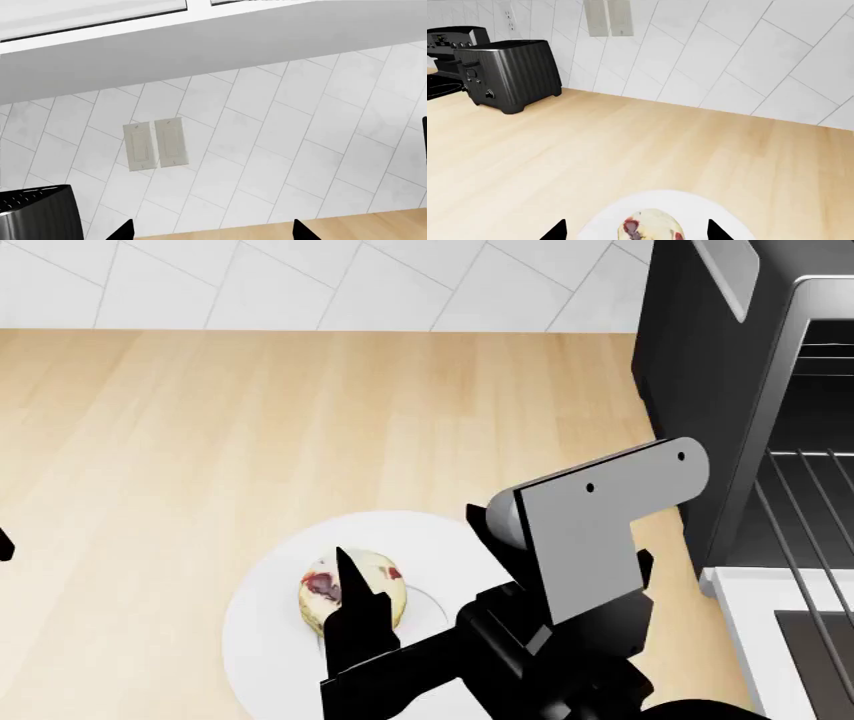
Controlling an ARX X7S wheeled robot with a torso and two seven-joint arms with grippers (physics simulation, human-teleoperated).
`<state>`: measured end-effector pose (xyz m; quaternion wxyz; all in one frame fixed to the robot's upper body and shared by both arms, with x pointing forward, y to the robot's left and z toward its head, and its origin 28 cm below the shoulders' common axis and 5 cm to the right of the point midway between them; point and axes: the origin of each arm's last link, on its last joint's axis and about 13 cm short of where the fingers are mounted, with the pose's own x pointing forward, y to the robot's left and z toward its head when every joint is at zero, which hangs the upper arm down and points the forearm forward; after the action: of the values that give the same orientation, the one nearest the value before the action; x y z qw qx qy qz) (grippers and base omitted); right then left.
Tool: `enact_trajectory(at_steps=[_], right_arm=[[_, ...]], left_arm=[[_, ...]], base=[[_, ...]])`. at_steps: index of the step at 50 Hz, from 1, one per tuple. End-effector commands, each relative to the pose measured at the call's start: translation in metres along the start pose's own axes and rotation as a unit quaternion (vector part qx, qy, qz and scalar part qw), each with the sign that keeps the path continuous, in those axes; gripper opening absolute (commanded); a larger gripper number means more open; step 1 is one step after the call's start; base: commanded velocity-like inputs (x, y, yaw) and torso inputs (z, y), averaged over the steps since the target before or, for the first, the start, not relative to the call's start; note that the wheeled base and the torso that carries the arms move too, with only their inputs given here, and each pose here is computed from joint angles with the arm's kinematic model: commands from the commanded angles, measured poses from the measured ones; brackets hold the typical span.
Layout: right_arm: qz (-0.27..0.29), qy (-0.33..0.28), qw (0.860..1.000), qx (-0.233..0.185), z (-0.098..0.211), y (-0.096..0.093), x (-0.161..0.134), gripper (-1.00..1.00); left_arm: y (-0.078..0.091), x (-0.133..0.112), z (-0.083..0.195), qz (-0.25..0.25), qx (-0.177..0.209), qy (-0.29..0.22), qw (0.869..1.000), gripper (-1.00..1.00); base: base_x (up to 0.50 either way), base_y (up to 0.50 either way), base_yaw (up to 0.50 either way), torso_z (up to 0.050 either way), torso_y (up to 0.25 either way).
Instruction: Place the scone on the rack of the toaster oven.
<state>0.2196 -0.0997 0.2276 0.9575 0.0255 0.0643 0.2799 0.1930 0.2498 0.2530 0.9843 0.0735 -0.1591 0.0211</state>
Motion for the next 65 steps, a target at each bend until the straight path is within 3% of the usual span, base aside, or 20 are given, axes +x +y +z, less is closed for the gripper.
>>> enact_trajectory(at_steps=[1,13,30,65], right_arm=[[0.020,0.024,0.999,0.037,0.000,-0.004,0.001,1.00],[0.043,0.061,0.996,0.045,-0.005,-0.006,0.008,1.00],[0.025,0.085,0.995,0.049,-0.006,-0.021,0.027,1.00],[0.048,0.118,0.990,0.055,-0.026,-0.025,0.059,1.00]], left_arm=[[0.002,0.002,-0.005,-0.001,-0.014,0.007,1.000,1.00],[0.002,0.002,-0.008,0.001,-0.016,0.011,1.000,1.00],[0.005,0.002,-0.012,0.007,-0.015,0.014,1.000,1.00],[0.004,0.000,-0.016,0.005,-0.015,0.021,1.000,1.00]], base=[[0.00,0.00,0.00,0.000,0.000],[0.00,0.00,0.00,0.000,0.000],[0.00,0.00,0.00,0.000,0.000],[0.00,0.00,0.00,0.000,0.000]])
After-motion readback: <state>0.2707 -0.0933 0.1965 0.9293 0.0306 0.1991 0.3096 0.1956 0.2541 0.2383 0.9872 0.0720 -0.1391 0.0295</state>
